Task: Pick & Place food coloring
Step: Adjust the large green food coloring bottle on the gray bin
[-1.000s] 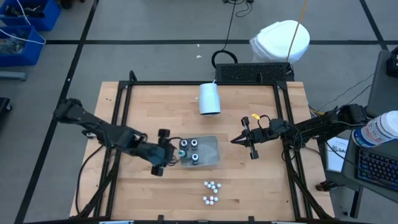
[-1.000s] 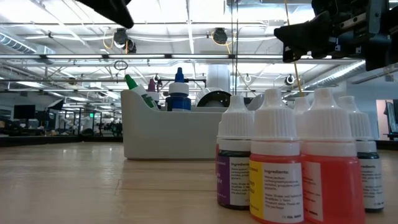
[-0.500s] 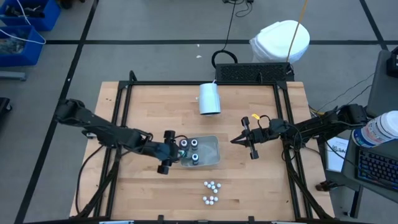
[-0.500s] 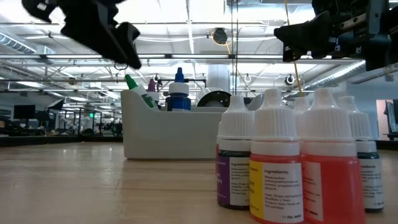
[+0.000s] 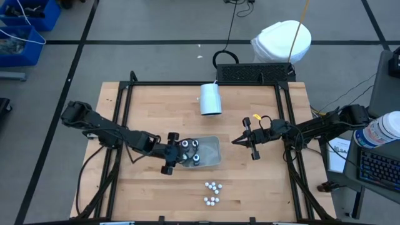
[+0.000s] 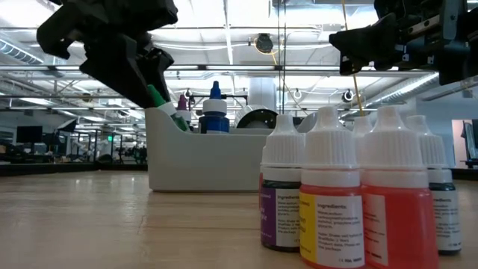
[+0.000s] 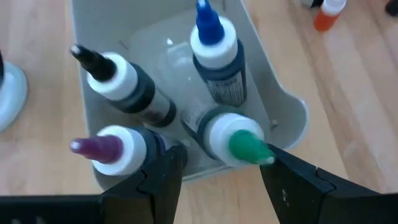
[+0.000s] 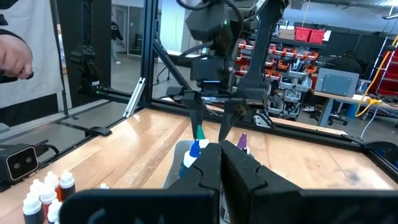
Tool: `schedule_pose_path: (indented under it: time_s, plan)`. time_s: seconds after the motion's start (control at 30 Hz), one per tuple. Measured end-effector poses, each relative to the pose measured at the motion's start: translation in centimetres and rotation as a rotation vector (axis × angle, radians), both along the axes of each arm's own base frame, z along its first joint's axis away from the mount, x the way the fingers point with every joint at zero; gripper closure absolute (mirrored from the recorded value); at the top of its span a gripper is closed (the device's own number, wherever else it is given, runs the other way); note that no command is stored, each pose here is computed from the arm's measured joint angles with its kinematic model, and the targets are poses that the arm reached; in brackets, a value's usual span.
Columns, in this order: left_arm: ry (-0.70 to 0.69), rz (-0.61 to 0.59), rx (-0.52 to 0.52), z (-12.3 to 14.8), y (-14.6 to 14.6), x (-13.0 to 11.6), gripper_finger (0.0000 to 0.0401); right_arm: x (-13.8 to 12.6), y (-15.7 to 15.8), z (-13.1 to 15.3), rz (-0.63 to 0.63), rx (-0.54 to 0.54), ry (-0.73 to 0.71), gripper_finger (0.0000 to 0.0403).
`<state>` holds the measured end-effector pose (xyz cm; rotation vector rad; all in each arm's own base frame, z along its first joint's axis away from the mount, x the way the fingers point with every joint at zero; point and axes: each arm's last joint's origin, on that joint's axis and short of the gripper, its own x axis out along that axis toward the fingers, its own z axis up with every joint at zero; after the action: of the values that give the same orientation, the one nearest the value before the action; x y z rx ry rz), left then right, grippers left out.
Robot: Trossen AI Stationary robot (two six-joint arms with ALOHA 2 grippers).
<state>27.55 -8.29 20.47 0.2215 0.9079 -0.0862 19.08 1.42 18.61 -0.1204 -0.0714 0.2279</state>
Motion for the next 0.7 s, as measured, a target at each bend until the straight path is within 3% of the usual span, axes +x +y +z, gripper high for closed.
schedule_pose_path:
  time_s: [0.7]
  plan:
    - [-0.005,0.019,-0.005,-1.2,0.1,1.1,0.0187,0.0,0.0,0.0,0.000,0.000,0.000,0.0403]
